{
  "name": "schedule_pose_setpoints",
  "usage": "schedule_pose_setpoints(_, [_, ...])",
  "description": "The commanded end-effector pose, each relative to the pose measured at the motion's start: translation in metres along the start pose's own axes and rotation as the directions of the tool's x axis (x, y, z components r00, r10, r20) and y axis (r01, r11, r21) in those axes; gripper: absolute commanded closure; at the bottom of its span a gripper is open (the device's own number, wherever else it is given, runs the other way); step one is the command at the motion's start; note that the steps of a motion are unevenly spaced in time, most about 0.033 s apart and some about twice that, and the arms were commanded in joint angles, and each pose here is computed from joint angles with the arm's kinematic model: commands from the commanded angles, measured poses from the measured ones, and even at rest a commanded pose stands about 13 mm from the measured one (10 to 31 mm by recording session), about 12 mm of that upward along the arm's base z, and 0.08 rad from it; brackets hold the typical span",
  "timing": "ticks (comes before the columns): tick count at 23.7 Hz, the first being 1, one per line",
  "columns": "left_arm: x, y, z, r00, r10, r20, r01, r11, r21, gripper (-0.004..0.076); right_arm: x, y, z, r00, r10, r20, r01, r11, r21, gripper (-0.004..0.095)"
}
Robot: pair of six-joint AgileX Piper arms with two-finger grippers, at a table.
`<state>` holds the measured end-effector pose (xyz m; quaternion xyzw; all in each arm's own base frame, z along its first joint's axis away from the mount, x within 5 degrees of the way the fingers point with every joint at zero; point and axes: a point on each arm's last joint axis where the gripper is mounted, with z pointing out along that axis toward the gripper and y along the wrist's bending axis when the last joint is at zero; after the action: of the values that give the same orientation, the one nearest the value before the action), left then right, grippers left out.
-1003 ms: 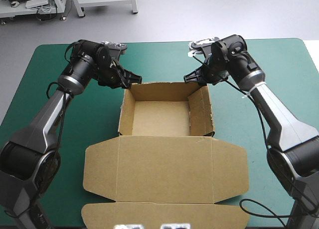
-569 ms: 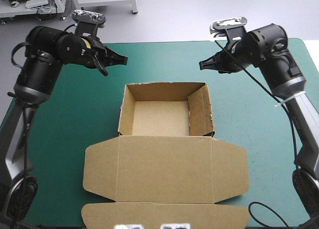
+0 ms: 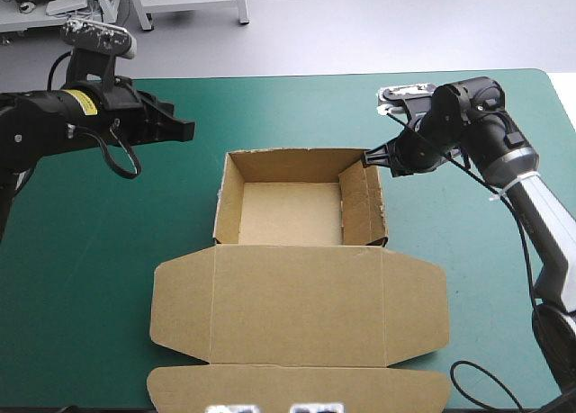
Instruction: Fold the box
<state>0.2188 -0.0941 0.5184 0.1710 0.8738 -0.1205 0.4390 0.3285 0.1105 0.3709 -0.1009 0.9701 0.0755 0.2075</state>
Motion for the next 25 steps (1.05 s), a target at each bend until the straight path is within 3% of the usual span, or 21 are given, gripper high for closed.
schedule_pose_setpoints(1, [0.016,-0.003,-0.016,0.999,0.024,-0.030,-0.023,1.000,0.015,0.0733,0.003,-0.001,-0.014,0.998,-0.004,0.063,0.005,1.000,-0.009,0.0771])
schedule_pose_setpoints(4, [0.039,-0.002,-0.017,0.996,0.030,-0.082,-0.030,1.000,0.011,0.0733,0.004,0.000,-0.011,0.999,0.000,0.052,0.001,1.000,-0.028,0.0761])
schedule_pose_setpoints(9, [0.060,0.000,-0.019,0.992,0.032,-0.123,-0.031,1.000,0.003,0.0733,0.007,0.004,-0.011,0.999,-0.042,0.026,0.044,0.997,-0.066,0.0469])
schedule_pose_setpoints(11, [0.064,0.000,-0.020,0.991,0.031,-0.127,-0.031,1.000,0.003,0.0733,0.006,0.004,-0.010,0.999,-0.026,0.036,0.028,0.997,-0.067,0.0416])
schedule_pose_setpoints(20, [0.066,-0.001,-0.030,0.994,0.033,-0.105,-0.033,0.999,0.003,0.0733,-0.004,0.011,0.037,0.998,0.023,-0.056,-0.031,0.987,-0.156,0.0412])
schedule_pose_setpoints(25, [0.074,-0.001,-0.041,0.996,0.034,-0.088,-0.034,0.999,0.003,0.0733,-0.009,0.008,0.072,0.994,0.021,-0.109,-0.037,0.989,-0.143,0.0412])
